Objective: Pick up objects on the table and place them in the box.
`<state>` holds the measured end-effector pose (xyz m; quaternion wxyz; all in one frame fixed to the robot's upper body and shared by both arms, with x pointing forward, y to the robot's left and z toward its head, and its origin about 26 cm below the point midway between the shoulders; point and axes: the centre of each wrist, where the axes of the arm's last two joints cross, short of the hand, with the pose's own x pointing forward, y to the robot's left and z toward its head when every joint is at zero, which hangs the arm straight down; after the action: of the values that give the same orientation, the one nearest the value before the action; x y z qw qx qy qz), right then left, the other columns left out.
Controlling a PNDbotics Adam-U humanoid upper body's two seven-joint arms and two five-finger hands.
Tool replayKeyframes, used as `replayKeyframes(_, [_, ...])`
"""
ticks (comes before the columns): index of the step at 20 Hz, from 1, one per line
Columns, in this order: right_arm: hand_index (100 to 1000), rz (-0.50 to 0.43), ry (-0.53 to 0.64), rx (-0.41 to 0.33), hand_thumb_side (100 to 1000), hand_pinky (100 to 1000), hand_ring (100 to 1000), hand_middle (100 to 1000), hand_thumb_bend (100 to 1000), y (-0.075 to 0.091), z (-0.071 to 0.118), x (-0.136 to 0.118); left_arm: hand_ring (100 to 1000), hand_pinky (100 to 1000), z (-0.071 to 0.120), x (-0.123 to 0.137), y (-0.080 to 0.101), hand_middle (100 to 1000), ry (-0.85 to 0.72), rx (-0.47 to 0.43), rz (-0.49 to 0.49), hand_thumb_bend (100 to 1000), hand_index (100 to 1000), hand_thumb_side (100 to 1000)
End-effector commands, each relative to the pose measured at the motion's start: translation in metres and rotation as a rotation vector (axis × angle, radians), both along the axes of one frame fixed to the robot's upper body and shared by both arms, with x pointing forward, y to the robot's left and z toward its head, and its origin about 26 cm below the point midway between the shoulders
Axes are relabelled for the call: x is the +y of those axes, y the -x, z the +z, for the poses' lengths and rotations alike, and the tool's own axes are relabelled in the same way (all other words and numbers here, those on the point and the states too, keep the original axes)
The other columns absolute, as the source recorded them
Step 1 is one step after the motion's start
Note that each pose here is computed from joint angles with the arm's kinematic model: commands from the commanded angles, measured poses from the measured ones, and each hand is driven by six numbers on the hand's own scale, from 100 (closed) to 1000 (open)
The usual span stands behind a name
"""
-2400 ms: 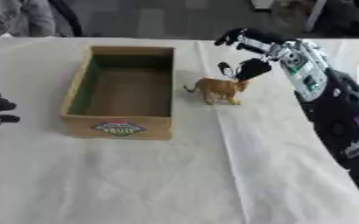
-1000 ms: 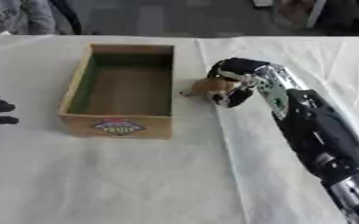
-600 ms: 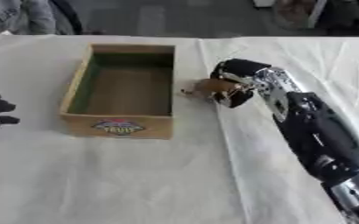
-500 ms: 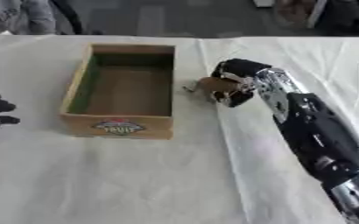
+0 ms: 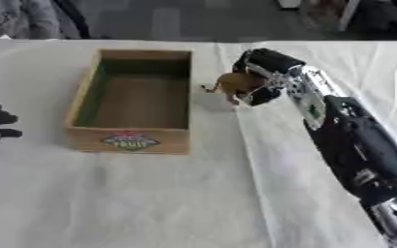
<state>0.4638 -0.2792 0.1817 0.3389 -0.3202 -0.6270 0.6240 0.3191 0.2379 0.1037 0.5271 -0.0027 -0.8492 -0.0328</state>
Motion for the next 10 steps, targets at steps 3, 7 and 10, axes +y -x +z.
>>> replayKeyframes(3, [484,0.037,-0.019,-0.096,109,326,281,373,100,0.006,0.048,0.000,649,565,0.010,0.002,-0.001,552,-0.019,-0.036,-0.004,338,670,579])
replayKeyframes(7, [483,0.064,-0.036,-0.126,102,327,282,374,100,0.005,0.066,0.008,651,567,0.010,0.001,0.000,552,-0.026,-0.034,-0.016,336,670,579])
replayKeyframes(10, [483,0.087,-0.039,-0.132,101,327,283,374,100,0.002,0.074,0.018,650,567,0.012,-0.001,-0.001,552,-0.030,-0.041,-0.027,337,670,574])
